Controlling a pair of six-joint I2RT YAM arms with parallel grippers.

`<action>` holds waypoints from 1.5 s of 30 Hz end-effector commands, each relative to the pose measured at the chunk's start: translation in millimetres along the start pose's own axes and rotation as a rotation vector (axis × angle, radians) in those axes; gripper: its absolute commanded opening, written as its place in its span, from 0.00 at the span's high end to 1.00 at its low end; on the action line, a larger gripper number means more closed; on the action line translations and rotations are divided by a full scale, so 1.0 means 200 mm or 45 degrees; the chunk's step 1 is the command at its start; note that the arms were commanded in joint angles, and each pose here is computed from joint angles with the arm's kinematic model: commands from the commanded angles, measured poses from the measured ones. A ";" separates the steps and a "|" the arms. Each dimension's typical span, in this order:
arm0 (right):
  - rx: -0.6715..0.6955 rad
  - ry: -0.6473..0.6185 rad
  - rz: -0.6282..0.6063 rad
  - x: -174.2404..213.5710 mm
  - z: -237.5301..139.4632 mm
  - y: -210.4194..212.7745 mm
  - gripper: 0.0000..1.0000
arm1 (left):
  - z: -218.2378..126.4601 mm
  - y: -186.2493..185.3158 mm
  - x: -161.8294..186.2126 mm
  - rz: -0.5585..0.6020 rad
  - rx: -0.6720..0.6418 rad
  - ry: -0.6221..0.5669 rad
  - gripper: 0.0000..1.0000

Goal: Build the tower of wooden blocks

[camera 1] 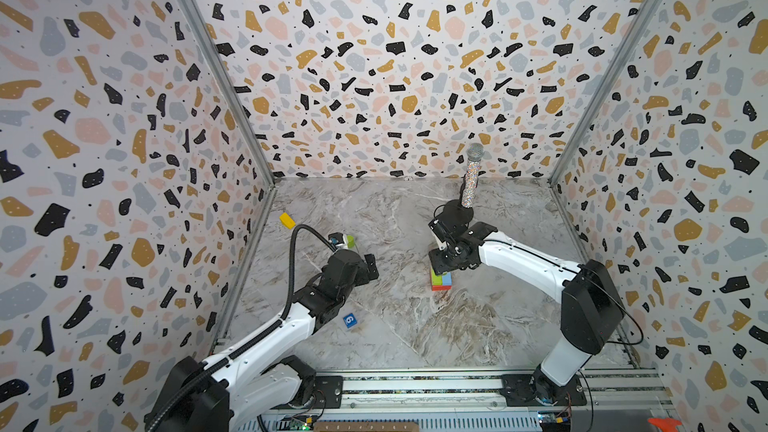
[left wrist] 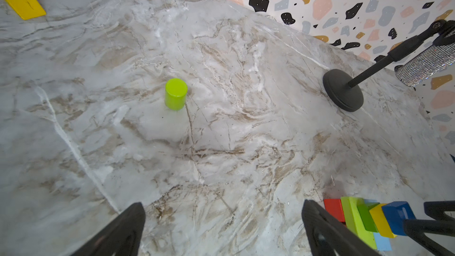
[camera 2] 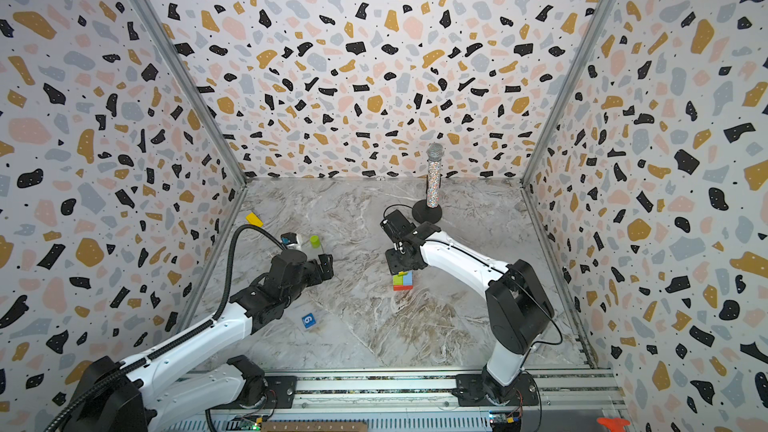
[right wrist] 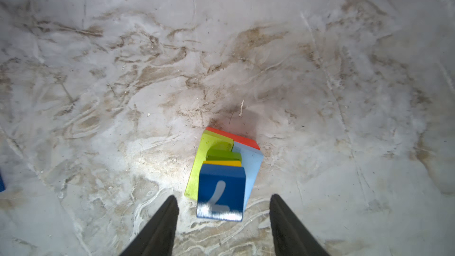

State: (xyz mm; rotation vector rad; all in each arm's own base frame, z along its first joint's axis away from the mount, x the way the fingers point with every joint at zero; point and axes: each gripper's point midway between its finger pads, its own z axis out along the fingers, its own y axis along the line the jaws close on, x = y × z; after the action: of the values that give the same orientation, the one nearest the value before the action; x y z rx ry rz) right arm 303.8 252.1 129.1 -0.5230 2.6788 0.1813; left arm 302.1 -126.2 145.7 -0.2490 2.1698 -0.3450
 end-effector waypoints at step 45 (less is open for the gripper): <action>-0.525 -0.155 -0.464 0.26 0.22 1.36 0.38 | -0.20 0.90 -0.24 -0.605 -0.400 -0.118 0.00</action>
State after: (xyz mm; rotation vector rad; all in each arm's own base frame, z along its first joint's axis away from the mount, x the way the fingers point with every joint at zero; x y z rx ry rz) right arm 169.9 477.9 65.4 -1.1161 2.4193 0.5856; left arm 285.8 65.6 135.3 -0.9607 2.0816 -0.2092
